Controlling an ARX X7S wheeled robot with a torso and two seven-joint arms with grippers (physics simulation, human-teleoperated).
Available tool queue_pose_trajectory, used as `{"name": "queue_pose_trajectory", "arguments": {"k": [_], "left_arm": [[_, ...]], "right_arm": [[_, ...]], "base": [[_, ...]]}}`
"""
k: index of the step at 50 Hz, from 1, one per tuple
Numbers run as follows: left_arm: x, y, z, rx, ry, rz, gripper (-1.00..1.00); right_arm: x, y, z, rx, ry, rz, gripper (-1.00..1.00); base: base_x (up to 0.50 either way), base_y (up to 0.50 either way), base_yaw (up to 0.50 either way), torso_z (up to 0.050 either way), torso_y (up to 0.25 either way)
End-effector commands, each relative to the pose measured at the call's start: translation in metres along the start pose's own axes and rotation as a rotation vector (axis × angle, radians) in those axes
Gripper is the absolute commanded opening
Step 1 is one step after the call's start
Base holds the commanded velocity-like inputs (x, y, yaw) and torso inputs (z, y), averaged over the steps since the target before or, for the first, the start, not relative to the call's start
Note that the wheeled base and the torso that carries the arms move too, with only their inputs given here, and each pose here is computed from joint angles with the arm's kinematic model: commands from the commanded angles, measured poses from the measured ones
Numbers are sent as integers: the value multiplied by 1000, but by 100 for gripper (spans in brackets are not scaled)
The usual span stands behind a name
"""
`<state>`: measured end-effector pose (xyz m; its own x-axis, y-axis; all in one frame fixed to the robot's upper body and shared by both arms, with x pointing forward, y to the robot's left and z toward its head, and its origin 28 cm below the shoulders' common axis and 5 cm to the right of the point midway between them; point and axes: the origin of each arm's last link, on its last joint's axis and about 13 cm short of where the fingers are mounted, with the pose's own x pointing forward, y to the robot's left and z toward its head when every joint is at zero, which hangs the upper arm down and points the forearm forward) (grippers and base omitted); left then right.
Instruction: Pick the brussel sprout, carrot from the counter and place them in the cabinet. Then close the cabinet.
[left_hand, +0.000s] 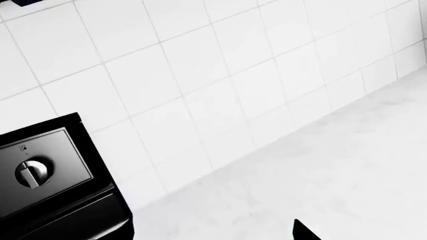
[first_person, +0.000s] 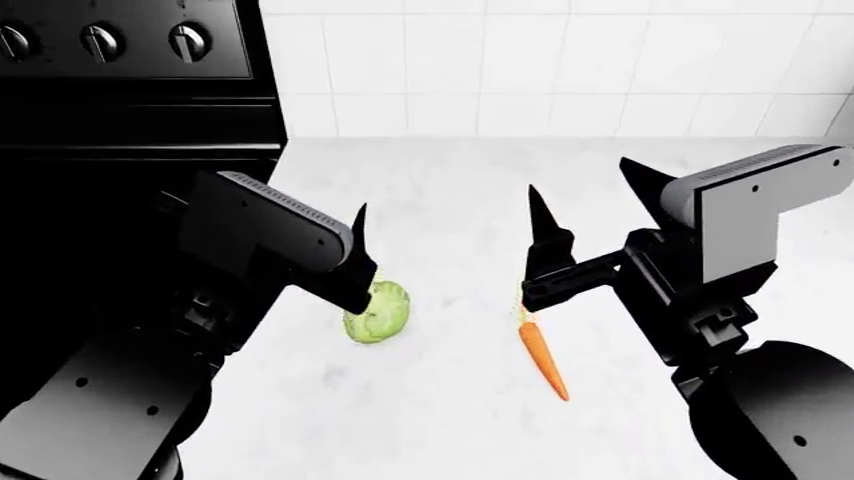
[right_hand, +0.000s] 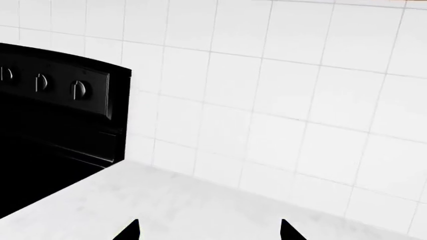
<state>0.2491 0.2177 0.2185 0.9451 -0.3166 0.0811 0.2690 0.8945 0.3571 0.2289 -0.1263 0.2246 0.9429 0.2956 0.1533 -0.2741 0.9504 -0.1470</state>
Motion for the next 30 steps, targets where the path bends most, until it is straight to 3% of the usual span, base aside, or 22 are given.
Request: {"name": "queue_pose_trajectory", "arguments": {"k": [1, 30], "left_arm": [[-2, -1, 2, 12, -4, -9, 100], [-3, 0, 5, 54, 9, -31, 100]], "right_arm": [[-1, -1, 2, 4, -5, 2, 100], [-3, -4, 7, -14, -1, 7, 100]], "base": [[180, 0, 0, 23, 0], [128, 0, 0, 4, -2]]}}
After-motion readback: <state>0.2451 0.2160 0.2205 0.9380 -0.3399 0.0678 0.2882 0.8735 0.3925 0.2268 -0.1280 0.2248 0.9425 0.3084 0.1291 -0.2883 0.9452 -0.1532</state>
